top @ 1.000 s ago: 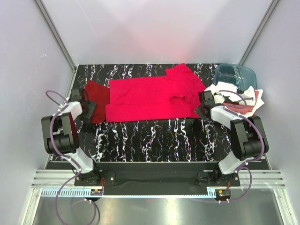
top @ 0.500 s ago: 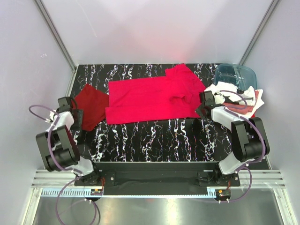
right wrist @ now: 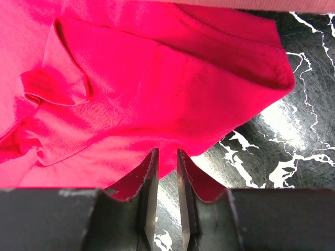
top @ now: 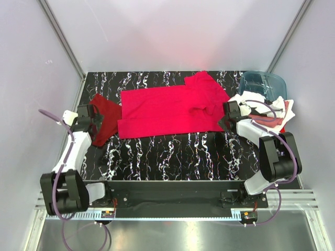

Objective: Fold and stack the t-shirts
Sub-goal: Fold the tshirt

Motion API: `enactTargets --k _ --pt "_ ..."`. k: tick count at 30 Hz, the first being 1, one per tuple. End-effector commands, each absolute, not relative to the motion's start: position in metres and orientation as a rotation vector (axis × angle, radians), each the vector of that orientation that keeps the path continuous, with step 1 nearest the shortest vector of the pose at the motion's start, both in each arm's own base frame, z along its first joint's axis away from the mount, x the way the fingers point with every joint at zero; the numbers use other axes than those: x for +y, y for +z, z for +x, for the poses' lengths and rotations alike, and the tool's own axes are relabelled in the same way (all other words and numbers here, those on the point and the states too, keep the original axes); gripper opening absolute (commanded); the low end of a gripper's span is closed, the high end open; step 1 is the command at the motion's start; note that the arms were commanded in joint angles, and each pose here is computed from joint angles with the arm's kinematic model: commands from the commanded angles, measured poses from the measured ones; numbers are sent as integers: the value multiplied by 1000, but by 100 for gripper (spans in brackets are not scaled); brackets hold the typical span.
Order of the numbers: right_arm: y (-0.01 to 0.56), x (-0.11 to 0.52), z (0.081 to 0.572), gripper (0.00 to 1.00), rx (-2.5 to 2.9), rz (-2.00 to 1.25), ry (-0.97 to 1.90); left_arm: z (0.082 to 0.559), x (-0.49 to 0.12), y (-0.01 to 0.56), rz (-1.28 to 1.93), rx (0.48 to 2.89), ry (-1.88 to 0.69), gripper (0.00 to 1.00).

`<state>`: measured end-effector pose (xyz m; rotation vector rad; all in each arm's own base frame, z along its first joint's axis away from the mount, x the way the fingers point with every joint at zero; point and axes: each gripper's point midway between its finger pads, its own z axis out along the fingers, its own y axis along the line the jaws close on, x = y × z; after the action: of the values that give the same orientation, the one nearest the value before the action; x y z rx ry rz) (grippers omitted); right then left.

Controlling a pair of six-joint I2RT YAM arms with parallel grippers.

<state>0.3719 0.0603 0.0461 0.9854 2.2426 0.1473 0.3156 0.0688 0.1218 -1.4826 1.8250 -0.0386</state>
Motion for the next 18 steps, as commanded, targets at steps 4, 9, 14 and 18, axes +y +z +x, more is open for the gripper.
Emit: enactTargets --k 4,9,14,18 --pt "61 61 378 27 2202 966 175 349 51 99 -1409 2007 -94 76" --pt "64 61 378 27 2183 963 185 380 39 78 -1381 2089 -178 73" --pt "62 63 380 26 2191 954 197 388 40 34 -1431 2231 -103 72" --pt "63 65 381 26 2198 939 207 379 66 15 -1571 2256 9 72"
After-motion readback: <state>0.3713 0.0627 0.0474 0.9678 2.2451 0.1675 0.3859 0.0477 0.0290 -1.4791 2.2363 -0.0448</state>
